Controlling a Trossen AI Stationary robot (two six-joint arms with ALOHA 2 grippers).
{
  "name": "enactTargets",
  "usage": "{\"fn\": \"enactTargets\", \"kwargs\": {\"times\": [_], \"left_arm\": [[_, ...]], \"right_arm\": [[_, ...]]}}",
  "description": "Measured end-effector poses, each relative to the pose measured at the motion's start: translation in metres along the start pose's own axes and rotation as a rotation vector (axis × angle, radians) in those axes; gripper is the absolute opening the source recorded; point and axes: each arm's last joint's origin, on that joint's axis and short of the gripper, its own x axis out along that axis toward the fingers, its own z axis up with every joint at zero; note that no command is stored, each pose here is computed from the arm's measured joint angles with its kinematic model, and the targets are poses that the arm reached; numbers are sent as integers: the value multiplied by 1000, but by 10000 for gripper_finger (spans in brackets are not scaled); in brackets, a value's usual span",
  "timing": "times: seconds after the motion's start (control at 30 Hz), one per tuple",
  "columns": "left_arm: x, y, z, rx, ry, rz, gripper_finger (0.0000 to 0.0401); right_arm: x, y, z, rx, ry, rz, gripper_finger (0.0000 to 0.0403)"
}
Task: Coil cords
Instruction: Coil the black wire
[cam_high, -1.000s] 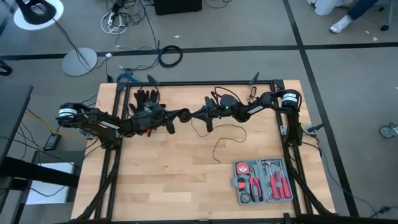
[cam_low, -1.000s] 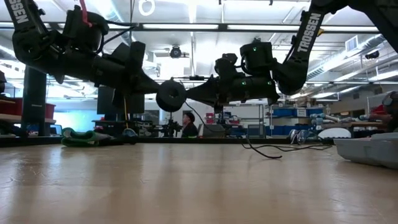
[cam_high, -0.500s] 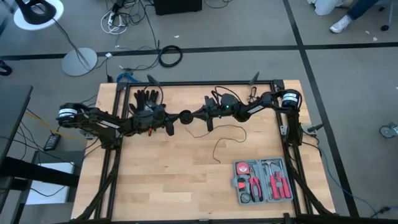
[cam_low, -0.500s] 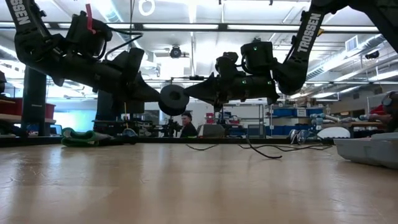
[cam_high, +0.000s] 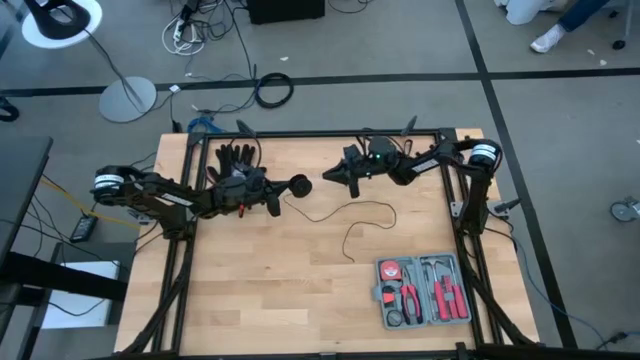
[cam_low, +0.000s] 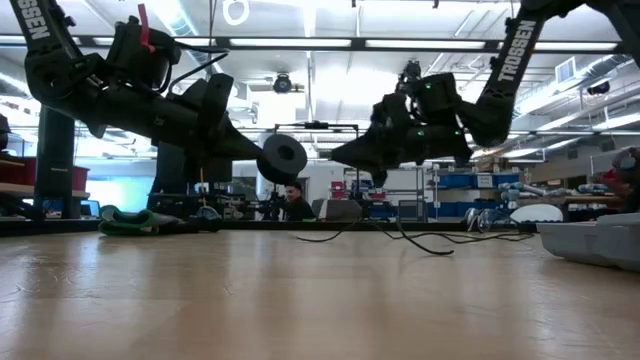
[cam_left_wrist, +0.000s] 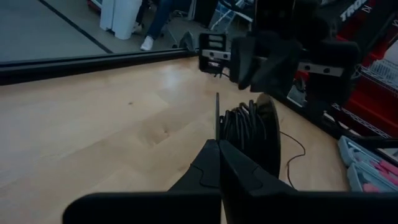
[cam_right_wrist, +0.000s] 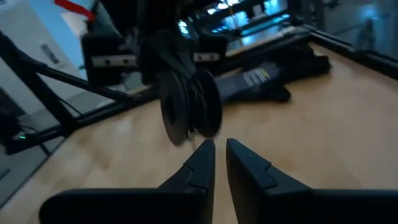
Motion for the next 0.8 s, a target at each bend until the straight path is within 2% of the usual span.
{"fn": "enactTargets", "kwargs": {"times": [0.17, 0.37, 0.47, 0.57, 0.8], "left_arm": [[0, 0, 0, 1, -3, 9, 0], [0, 1, -1, 2, -2, 14, 0], [0, 1, -1, 2, -3, 17, 0], [0, 1, 0, 2, -5, 16, 0], [0, 0, 0, 19, -14, 11, 0]], "right_arm": [[-7, 9, -13, 1, 22, -78, 37], [14, 31, -25, -72, 35, -119, 45], [21, 36, -20, -102, -8, -177, 59], [26, 37, -12, -108, -34, -176, 73], [36, 36, -4, -90, 20, -166, 86]]}}
